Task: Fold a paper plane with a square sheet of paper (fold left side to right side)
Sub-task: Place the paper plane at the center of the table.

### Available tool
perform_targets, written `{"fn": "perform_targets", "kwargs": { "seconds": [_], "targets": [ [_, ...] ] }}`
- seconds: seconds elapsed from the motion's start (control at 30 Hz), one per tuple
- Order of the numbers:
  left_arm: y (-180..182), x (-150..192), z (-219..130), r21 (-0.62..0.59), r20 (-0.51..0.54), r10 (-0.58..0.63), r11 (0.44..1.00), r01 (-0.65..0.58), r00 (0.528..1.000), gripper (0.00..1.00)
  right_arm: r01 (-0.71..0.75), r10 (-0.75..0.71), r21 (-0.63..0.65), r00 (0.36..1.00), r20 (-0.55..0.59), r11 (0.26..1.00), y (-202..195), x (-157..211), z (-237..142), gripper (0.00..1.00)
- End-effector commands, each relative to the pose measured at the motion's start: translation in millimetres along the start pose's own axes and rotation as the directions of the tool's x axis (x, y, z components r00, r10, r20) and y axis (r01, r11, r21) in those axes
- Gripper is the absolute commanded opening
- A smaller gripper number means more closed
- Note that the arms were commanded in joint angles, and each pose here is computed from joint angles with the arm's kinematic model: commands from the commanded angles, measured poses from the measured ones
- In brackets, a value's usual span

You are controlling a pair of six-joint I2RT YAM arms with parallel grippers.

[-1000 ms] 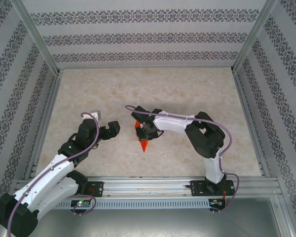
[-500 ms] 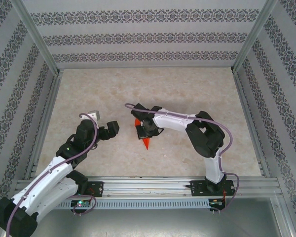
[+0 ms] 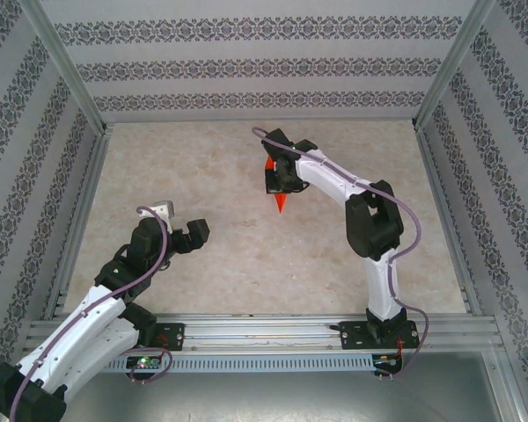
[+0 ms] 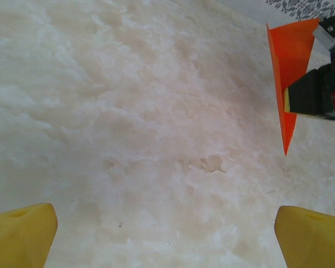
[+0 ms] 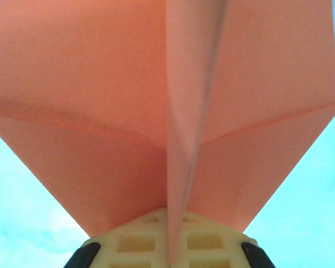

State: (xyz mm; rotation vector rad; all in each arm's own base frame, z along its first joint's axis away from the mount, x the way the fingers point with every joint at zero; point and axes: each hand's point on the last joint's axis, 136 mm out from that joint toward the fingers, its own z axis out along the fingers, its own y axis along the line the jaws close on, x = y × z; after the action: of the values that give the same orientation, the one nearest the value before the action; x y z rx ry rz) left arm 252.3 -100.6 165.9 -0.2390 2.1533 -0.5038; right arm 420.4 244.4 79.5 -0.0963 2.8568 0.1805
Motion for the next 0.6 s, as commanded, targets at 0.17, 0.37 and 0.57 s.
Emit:
{"fn": "perform_targets", "kwargs": {
  "seconds": [0.17, 0.37, 0.57],
  "targets": [
    [8.6, 15.6, 2.5, -0.011, -0.051, -0.027, 1.0, 0.027, 0.998, 1.0, 0.006, 0.011, 0.139, 0.992, -0.123, 0.99, -24.9, 0.2, 24.8, 0.0],
    [9.0, 18.9, 3.0, -0.011, -0.064, -0.035, 0.999, 0.034, 0.997, 1.0, 0.017, 0.008, 0.167, 0.989, -0.149, 0.986, -29.3, 0.4, 29.3, 0.0],
    [9.6, 18.3, 2.8, -0.015, -0.063, -0.034, 0.999, 0.033, 0.997, 1.0, 0.004, 0.024, 0.173, 0.987, -0.159, 0.985, -30.1, 2.5, 36.8, 0.0]
  ]
}}
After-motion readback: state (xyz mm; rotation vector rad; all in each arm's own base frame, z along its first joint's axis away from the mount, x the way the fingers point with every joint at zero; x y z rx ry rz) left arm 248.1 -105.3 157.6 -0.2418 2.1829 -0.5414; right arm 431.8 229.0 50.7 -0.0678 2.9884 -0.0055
